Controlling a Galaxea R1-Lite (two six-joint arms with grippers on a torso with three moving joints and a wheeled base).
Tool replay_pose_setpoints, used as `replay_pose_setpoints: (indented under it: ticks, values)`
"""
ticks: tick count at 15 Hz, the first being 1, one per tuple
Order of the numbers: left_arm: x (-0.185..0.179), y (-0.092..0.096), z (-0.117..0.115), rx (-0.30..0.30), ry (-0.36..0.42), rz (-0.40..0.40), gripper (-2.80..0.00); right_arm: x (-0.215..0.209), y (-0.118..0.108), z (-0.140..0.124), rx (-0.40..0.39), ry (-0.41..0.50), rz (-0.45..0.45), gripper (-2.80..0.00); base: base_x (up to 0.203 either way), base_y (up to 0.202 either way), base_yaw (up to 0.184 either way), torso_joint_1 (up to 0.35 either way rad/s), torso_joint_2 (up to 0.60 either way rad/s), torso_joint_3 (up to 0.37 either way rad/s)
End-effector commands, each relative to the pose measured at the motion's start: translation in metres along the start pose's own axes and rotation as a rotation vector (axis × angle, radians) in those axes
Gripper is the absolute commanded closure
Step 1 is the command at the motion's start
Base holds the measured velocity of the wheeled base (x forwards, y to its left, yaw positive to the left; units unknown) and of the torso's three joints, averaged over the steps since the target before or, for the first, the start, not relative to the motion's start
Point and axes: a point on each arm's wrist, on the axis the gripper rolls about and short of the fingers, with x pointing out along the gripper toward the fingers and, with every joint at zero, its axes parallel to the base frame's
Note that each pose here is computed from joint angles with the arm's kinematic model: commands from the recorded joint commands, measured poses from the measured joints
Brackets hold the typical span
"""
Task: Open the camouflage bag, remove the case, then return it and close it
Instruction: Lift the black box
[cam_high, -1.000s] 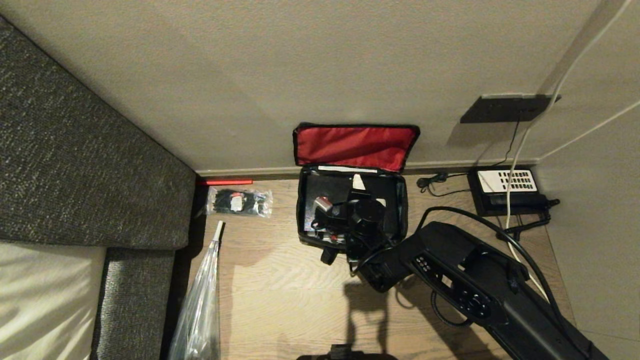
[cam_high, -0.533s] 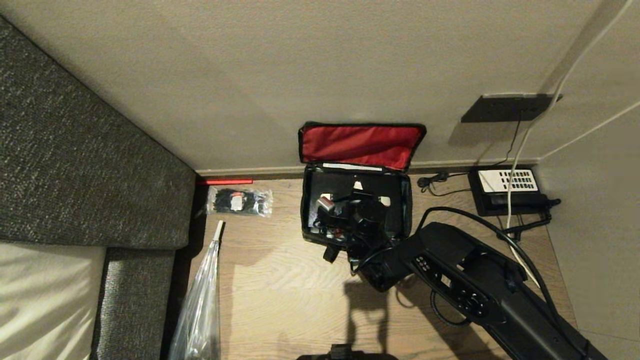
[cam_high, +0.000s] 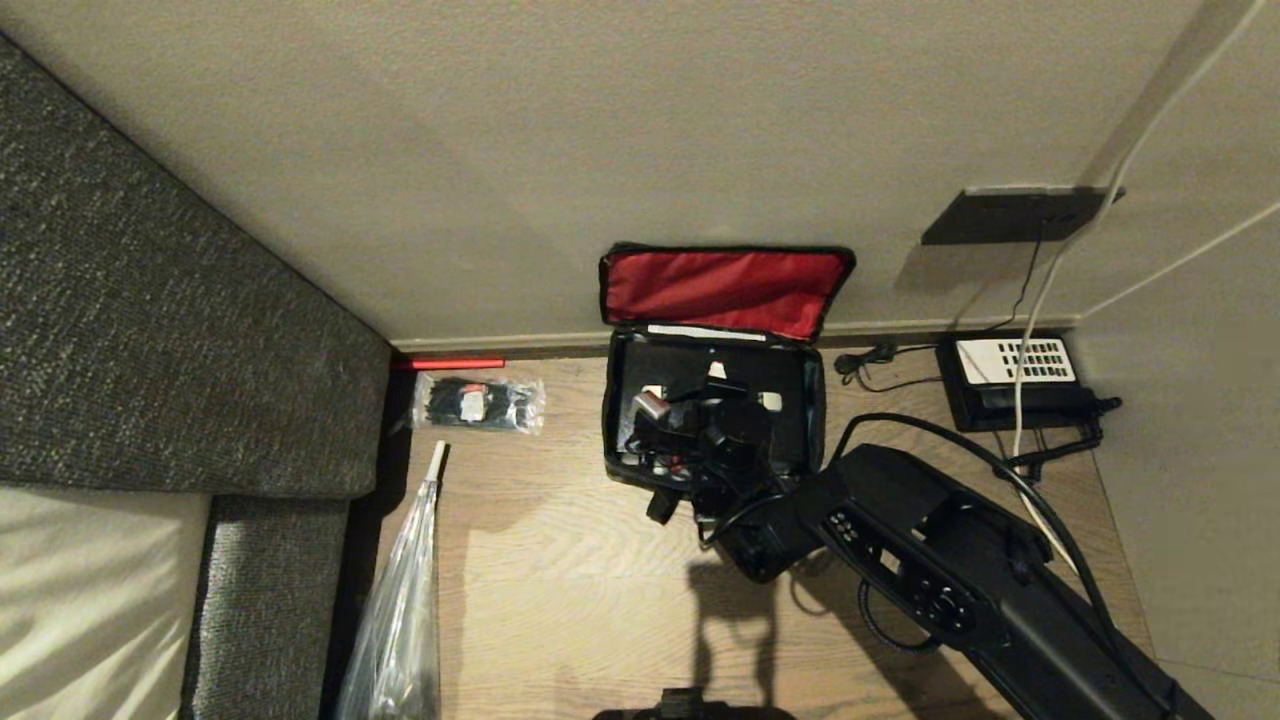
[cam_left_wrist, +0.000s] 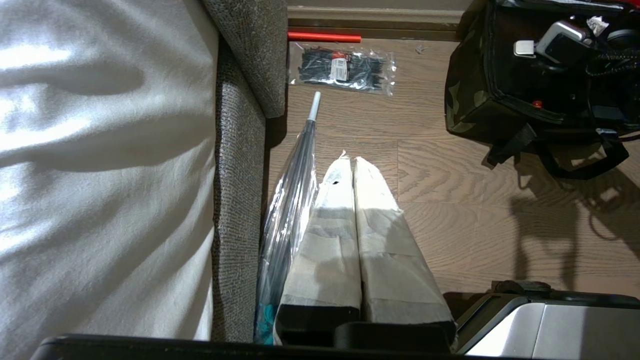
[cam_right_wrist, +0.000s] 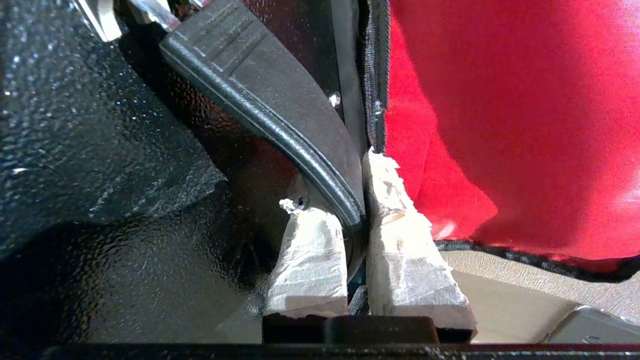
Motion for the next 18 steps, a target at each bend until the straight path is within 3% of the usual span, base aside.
replay_pose_setpoints:
  ticks: [1, 5, 12, 18]
  values:
    - [0.000, 0.000, -0.001, 0.000, 0.003, 0.001, 0.00, 0.002, -0.029, 0.007, 0.033, 0.030, -0.043, 0.00, 0.000, 0.000, 0.000, 0.000, 0.00, 0.000]
    - [0.000, 0.000, -0.001, 0.000, 0.003, 0.002, 0.00, -0.005, -0.064, 0.012, 0.012, 0.054, -0.040, 0.00, 0.000, 0.000, 0.000, 0.000, 0.00, 0.000]
    - [0.000, 0.000, -0.001, 0.000, 0.001, 0.001, 0.00, -0.066, -0.142, 0.066, 0.017, 0.014, -0.004, 0.00, 0.000, 0.000, 0.000, 0.000, 0.00, 0.000]
    - [0.000, 0.000, -0.001, 0.000, 0.001, 0.001, 0.00, -0.090, -0.188, 0.047, -0.022, 0.041, 0.020, 0.00, 0.000, 0.000, 0.000, 0.000, 0.00, 0.000]
